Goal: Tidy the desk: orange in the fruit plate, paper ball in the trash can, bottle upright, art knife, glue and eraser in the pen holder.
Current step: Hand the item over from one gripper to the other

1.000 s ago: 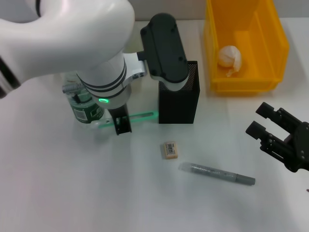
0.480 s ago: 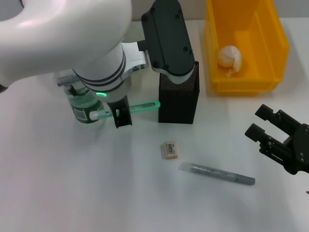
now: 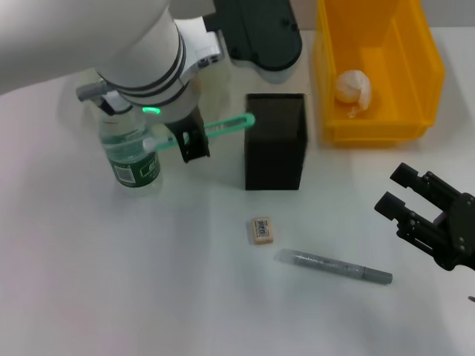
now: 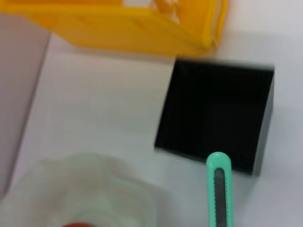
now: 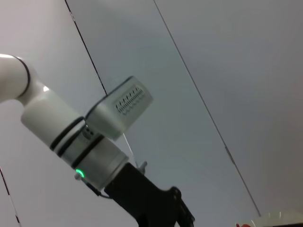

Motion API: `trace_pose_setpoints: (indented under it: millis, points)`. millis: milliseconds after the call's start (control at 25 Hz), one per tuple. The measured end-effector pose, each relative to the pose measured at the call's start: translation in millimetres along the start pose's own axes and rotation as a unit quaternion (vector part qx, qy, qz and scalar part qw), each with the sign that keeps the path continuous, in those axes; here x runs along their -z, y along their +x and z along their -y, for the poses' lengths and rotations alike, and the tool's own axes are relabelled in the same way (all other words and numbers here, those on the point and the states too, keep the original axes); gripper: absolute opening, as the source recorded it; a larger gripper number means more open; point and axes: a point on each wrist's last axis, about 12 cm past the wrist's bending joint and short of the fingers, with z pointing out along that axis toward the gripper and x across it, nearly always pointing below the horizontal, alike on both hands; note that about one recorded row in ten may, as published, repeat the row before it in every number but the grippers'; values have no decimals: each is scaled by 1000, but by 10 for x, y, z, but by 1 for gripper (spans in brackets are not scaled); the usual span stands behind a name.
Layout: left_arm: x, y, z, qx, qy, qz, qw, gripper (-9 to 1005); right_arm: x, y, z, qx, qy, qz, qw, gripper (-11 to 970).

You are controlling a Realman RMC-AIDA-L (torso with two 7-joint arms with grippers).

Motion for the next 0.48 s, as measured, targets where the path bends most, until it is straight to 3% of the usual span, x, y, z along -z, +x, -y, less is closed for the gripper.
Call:
trace_pose_setpoints:
  millis: [480]
  points:
    - [189,-52,-47,-8,-30,2,1000,189,-2,2,-1,6,0,0,1000,721]
